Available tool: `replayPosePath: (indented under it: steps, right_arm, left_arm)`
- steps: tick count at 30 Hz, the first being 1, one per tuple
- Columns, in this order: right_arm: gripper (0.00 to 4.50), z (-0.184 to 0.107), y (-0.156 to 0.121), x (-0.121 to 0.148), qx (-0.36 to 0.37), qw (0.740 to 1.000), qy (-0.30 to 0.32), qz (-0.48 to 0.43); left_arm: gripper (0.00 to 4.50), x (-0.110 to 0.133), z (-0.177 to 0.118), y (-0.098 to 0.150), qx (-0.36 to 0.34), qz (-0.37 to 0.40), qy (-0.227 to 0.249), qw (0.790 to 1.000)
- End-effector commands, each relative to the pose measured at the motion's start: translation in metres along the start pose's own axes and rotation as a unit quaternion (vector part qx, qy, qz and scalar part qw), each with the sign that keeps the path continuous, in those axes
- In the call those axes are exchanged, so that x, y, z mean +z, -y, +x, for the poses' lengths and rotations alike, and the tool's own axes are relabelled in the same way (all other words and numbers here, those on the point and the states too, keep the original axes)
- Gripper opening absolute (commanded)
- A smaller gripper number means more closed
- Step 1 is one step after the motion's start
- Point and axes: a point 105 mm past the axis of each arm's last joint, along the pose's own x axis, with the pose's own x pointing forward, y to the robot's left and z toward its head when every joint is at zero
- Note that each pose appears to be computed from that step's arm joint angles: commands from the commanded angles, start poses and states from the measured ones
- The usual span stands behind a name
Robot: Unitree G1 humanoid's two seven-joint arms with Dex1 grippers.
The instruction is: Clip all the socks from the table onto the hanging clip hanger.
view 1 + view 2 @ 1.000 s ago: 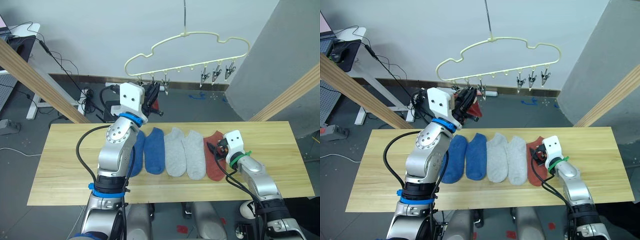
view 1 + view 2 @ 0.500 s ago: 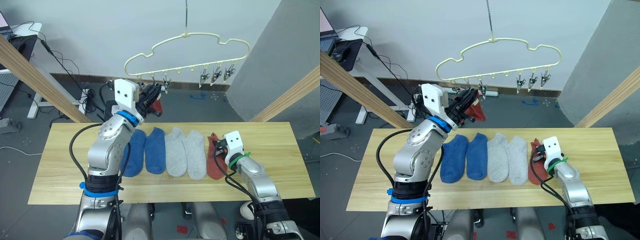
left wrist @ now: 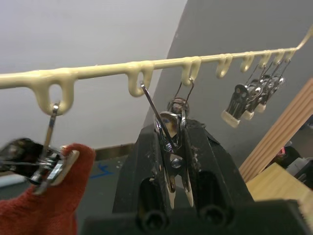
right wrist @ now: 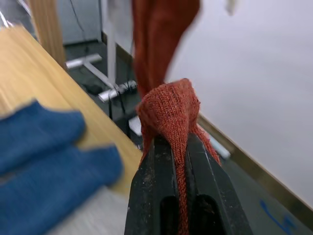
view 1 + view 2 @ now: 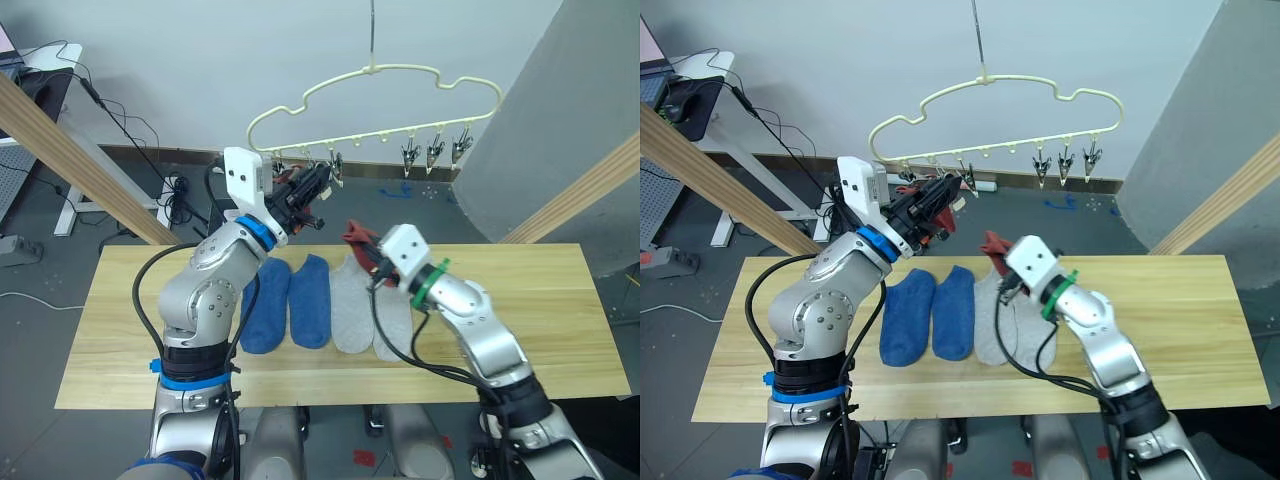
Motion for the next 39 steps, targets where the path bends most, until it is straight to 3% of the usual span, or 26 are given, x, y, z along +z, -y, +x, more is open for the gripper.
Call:
replayPosePath:
  steps: [1, 16, 39]
  right_arm:
    - [0.0, 0.009, -0.001, 0.019, -0.01, 0.999, 0.043, -0.014]
    - [0.0, 0.024, -0.006, 0.049, -0.048, 0.993, 0.104, -0.01]
    - [0.0, 0.027, -0.008, 0.055, -0.052, 0.993, 0.11, -0.012]
  left_arm:
    - [0.29, 0.017, -0.003, 0.008, -0.01, -0.006, 0.024, 1.0]
    - [0.29, 0.015, -0.005, 0.002, 0.003, -0.019, 0.012, 1.0]
    - [0.29, 0.014, -0.002, -0.001, 0.013, -0.015, 0.015, 1.0]
